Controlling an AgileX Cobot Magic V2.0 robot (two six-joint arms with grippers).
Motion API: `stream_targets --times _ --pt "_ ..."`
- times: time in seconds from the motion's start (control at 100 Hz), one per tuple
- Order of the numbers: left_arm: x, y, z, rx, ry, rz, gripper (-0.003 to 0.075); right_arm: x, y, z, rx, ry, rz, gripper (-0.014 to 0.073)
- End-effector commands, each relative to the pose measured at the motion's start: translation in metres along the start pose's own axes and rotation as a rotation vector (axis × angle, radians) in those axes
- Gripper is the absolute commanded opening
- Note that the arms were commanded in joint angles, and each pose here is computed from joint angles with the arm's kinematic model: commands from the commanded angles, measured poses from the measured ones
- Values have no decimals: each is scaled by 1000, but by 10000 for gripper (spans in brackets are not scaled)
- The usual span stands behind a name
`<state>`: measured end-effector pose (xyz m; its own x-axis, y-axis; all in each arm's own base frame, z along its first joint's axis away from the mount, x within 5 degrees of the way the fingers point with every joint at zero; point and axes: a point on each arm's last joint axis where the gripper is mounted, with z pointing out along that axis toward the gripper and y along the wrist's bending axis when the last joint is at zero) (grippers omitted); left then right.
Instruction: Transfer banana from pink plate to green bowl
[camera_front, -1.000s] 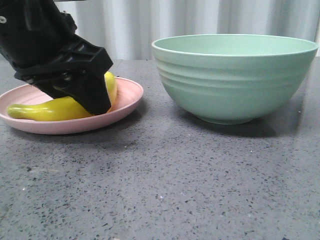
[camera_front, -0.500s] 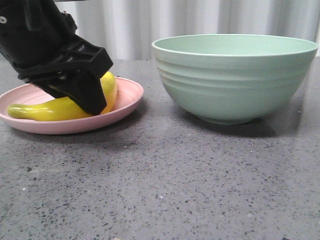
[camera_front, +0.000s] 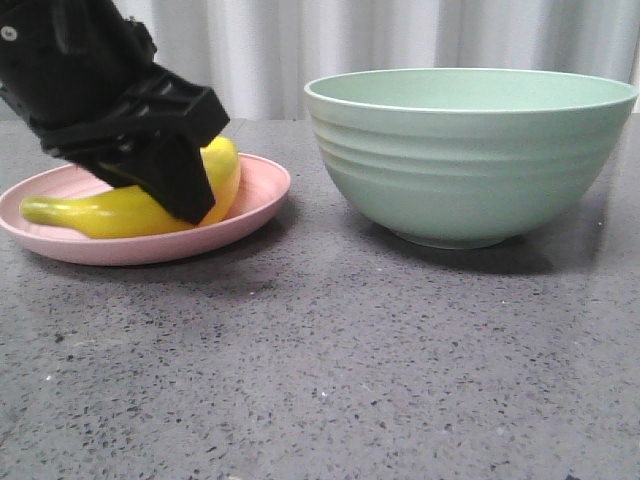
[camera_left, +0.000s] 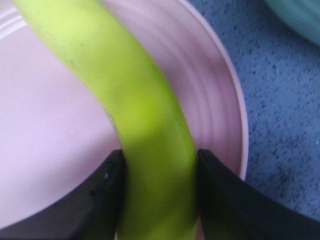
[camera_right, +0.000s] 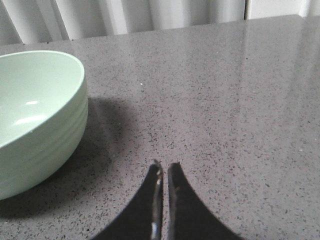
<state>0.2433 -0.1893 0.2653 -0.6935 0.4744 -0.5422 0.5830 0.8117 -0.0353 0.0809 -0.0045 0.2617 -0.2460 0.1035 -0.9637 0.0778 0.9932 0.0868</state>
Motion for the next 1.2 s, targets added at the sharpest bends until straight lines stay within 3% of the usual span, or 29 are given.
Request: stream_targets --times 0.0,0.25,0.61,0.84,1.19 --pt "-22 -4 -24 15 -139 4 186 -23 1 -3 3 -73 -19 -62" --pt "-46 -10 -53 39 -220 29 186 -48 6 0 -13 45 -73 -62" --pt "-61 -46 -93 136 -344 112 186 -103 30 30 -106 277 -124 -50" --pt "-56 -75 -97 225 -339 151 186 -132 59 48 -219 358 -157 139" --pt "-49 -99 -100 299 -327 181 186 -164 98 73 -415 416 75 414"
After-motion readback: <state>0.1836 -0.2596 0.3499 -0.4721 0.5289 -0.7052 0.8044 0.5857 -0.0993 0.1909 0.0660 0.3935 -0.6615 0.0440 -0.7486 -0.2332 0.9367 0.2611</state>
